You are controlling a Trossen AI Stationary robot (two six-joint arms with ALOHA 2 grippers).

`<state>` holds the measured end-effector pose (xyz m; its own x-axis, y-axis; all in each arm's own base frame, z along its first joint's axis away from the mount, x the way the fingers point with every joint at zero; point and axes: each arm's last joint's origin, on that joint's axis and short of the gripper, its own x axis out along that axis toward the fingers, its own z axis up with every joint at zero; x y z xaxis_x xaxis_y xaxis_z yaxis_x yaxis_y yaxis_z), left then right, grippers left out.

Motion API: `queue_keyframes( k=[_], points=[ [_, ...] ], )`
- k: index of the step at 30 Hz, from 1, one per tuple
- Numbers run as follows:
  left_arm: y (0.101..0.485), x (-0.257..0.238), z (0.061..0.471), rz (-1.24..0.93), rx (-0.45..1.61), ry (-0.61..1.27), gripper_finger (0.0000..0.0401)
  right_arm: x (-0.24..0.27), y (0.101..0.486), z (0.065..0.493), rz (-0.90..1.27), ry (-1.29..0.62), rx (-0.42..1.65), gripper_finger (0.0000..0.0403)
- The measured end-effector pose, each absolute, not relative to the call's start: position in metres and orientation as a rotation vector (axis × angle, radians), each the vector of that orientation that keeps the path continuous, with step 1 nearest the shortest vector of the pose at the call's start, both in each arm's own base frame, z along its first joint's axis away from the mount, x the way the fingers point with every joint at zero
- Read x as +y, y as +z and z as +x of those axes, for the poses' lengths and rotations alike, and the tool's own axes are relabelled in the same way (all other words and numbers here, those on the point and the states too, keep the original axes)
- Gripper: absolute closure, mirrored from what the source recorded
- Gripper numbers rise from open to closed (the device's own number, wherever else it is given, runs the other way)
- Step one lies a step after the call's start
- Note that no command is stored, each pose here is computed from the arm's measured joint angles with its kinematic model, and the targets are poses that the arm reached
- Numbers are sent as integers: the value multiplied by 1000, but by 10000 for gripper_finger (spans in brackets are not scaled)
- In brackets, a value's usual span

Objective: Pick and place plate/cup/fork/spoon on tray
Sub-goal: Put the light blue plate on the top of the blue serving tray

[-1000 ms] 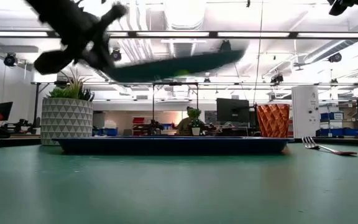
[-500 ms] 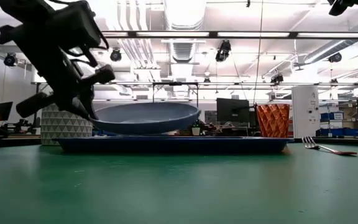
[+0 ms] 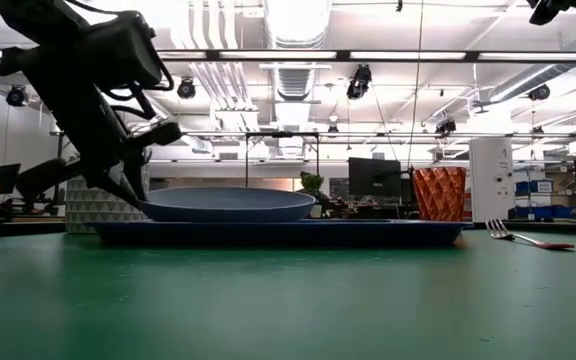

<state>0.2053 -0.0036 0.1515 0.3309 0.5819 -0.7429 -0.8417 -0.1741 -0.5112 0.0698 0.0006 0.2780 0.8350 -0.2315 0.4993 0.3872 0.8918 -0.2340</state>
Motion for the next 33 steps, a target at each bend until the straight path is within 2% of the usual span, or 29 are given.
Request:
queue_keyframes(
  k=[27,33],
  points=[
    [148,-3,203,-1191,286,1309,400,1,278,70,-322,-331,-483,321],
    [148,-2,203,-1173,292,1309,361,1,278,70,-322,-331,-484,321]
  ],
)
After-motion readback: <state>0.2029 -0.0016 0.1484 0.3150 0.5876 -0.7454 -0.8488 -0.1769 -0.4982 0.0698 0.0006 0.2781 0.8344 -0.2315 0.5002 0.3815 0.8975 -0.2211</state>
